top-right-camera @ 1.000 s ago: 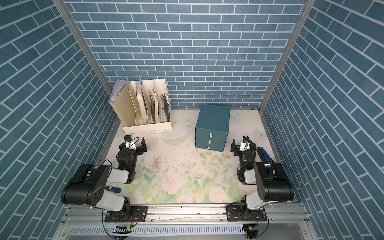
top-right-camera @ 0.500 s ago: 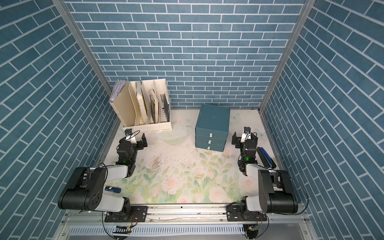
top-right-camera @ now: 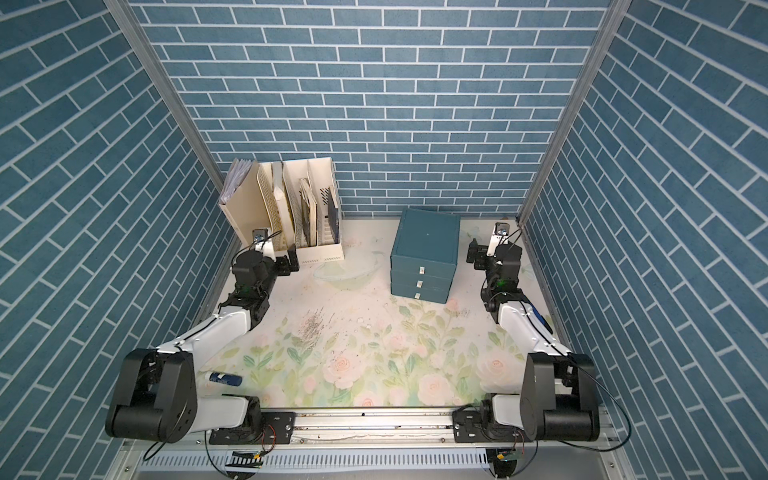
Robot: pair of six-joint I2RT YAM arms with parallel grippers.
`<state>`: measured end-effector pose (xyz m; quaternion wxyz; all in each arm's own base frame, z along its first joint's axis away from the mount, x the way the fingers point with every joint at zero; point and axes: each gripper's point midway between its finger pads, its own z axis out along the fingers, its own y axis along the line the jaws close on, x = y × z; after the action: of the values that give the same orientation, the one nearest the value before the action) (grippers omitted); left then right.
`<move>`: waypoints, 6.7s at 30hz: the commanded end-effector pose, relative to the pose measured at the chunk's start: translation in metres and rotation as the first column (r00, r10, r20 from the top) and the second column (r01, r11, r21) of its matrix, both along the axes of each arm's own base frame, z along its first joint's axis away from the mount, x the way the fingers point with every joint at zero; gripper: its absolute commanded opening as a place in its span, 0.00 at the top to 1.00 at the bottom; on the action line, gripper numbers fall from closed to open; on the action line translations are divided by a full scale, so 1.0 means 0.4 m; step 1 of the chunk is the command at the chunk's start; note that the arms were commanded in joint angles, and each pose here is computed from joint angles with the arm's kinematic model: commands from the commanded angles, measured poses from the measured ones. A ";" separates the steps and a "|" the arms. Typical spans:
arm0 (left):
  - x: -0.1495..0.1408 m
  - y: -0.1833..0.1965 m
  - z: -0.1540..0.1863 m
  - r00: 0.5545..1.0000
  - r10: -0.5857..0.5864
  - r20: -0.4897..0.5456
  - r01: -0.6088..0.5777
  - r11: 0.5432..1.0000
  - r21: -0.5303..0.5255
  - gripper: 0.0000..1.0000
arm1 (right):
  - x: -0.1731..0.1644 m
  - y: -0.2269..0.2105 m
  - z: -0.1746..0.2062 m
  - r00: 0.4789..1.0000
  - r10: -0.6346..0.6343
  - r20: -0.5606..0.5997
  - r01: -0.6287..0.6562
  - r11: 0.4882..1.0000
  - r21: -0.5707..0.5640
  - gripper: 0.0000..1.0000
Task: Take the seed bags out of the drawer
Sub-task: Move the storage box to the center of the board, then open the drawer in the storage box.
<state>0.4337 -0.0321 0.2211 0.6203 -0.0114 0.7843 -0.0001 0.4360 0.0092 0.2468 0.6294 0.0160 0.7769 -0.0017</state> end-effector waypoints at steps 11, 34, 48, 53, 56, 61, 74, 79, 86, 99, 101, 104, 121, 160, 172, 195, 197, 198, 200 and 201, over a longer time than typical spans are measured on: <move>0.045 -0.196 0.068 0.977 -0.196 -0.086 0.181 0.970 -0.162 0.00 | 0.095 0.171 0.092 0.930 0.355 -0.099 -0.323 0.915 0.242 0.00; 0.046 -0.359 0.031 0.921 -0.336 -0.198 0.273 0.918 -0.288 0.00 | 0.059 0.337 -0.045 0.740 0.607 -0.290 -0.466 0.773 0.430 0.00; -0.002 -0.412 0.047 0.893 -0.387 -0.228 0.297 0.890 -0.346 0.00 | 0.053 0.525 -0.082 0.619 0.716 -0.325 -0.564 0.692 0.450 0.00; -0.029 -0.414 0.076 0.896 -0.387 -0.219 0.295 0.885 -0.360 0.00 | 0.053 0.597 -0.091 0.573 0.754 -0.320 -0.601 0.652 0.462 0.00; -0.047 -0.409 0.094 0.902 -0.379 -0.207 0.286 0.883 -0.372 0.00 | 0.051 0.638 -0.100 0.539 0.777 -0.324 -0.624 0.627 0.465 0.00; -0.072 -0.405 0.121 0.907 -0.374 -0.194 0.280 0.878 -0.388 0.00 | 0.034 0.703 -0.118 0.473 0.812 -0.342 -0.662 0.584 0.470 0.00; -0.078 -0.435 0.084 0.889 -0.385 -0.246 0.247 0.858 -0.451 0.00 | 0.033 0.709 -0.057 0.538 0.772 -0.340 -0.664 0.636 0.394 0.00; -0.074 -0.468 0.070 0.870 -0.418 -0.263 0.253 0.835 -0.489 0.00 | 0.031 0.658 0.021 0.601 0.732 -0.321 -0.635 0.682 0.365 0.00; -0.081 -0.505 0.037 0.841 -0.448 -0.303 0.257 0.824 -0.505 0.01 | -0.050 0.617 0.075 0.606 0.724 -0.329 -0.610 0.688 0.393 0.00; -0.106 -0.606 0.037 0.814 -0.505 -0.286 0.289 0.780 -0.555 0.09 | -0.334 0.613 0.084 0.542 0.786 -0.299 -0.537 0.597 0.596 0.00; -0.107 -0.609 0.030 0.810 -0.508 -0.294 0.289 0.781 -0.553 0.10 | -0.365 0.617 0.057 0.544 0.780 -0.309 -0.509 0.600 0.618 0.00; -0.110 -0.607 0.031 0.806 -0.510 -0.300 0.302 0.790 -0.534 0.10 | -0.398 0.637 0.032 0.565 0.768 -0.302 -0.480 0.604 0.636 0.00; -0.140 -0.555 0.025 0.802 -0.493 -0.337 0.304 0.823 -0.481 0.14 | -0.348 0.684 -0.065 0.722 0.650 -0.237 -0.363 0.648 0.670 0.24; -0.129 -0.545 -0.015 0.777 -0.506 -0.374 0.303 0.822 -0.482 0.18 | -0.271 0.702 -0.091 0.748 0.636 -0.191 -0.312 0.591 0.744 0.74; -0.136 -0.540 -0.021 0.775 -0.503 -0.383 0.297 0.824 -0.482 0.18 | -0.283 0.713 -0.119 0.722 0.660 -0.207 -0.304 0.572 0.762 0.64; -0.145 -0.529 -0.032 0.778 -0.487 -0.397 0.275 0.832 -0.482 0.19 | -0.301 0.704 -0.105 0.718 0.663 -0.213 -0.298 0.569 0.767 1.00; -0.148 -0.528 -0.034 0.777 -0.487 -0.399 0.273 0.831 -0.484 0.19 | -0.307 0.702 -0.104 0.716 0.664 -0.217 -0.295 0.569 0.767 1.00; -0.148 -0.527 -0.035 0.778 -0.485 -0.400 0.271 0.832 -0.484 0.20 | -0.311 0.700 -0.103 0.714 0.665 -0.218 -0.295 0.569 0.767 1.00; -0.149 -0.526 -0.040 0.776 -0.484 -0.405 0.265 0.832 -0.487 0.20 | -0.320 0.698 -0.105 0.710 0.667 -0.226 -0.292 0.571 0.767 1.00; -0.150 -0.526 -0.043 0.775 -0.484 -0.407 0.263 0.832 -0.488 0.20 | -0.324 0.697 -0.105 0.709 0.667 -0.228 -0.292 0.572 0.766 1.00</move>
<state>0.3808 -0.2524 0.2222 0.3797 0.0284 0.8734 -0.3037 0.3148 0.2925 0.2034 0.3333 0.0258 0.8233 0.4587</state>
